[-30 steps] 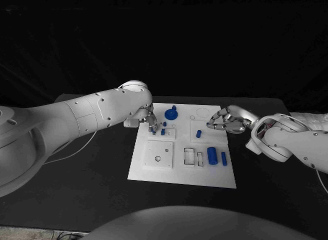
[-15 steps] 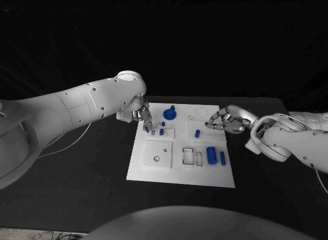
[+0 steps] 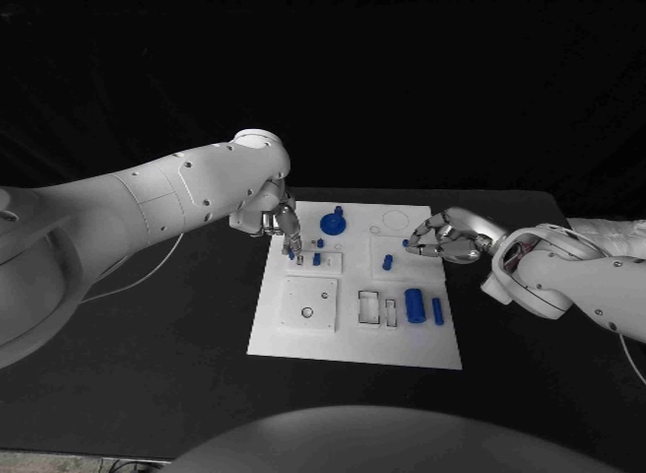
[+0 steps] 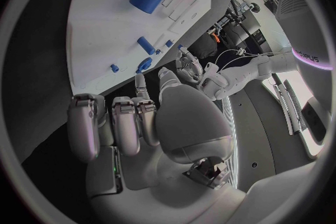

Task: Assemble the parts on the task board

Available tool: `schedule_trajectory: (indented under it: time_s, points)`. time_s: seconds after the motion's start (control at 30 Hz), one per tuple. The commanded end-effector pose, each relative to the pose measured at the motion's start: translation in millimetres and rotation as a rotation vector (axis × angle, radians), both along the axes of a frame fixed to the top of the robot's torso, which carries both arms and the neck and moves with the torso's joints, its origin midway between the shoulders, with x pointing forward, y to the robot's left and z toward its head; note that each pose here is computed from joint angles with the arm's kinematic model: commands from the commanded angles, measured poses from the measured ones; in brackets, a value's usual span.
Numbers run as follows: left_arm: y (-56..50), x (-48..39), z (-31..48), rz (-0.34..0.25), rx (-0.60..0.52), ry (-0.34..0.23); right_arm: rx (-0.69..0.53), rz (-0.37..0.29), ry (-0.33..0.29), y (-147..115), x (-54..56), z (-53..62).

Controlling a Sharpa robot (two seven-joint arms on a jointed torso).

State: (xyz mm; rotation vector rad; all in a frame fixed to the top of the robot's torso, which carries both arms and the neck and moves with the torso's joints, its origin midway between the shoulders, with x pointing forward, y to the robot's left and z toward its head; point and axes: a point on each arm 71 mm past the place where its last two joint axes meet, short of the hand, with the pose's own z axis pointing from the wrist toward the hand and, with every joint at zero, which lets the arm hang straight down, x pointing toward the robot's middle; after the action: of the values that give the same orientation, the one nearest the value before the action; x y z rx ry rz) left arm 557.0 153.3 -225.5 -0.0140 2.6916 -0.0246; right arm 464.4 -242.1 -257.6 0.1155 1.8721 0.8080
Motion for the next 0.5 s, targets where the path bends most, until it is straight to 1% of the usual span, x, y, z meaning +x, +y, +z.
schedule_trajectory:
  time_s: [0.03,0.27,0.5]
  points:
    - [5.7,0.6,1.8,0.060,0.084,-0.007,-0.003,0.009,0.006,1.3,-0.6,-1.4]
    - [3.3,4.1,1.4,0.064,0.067,-0.059,-0.001,0.010,0.004,1.6,-0.9,-1.7]
    - [-0.6,3.3,-2.3,0.056,0.049,-0.077,-0.001,0.008,0.004,0.3,-1.3,-2.1]
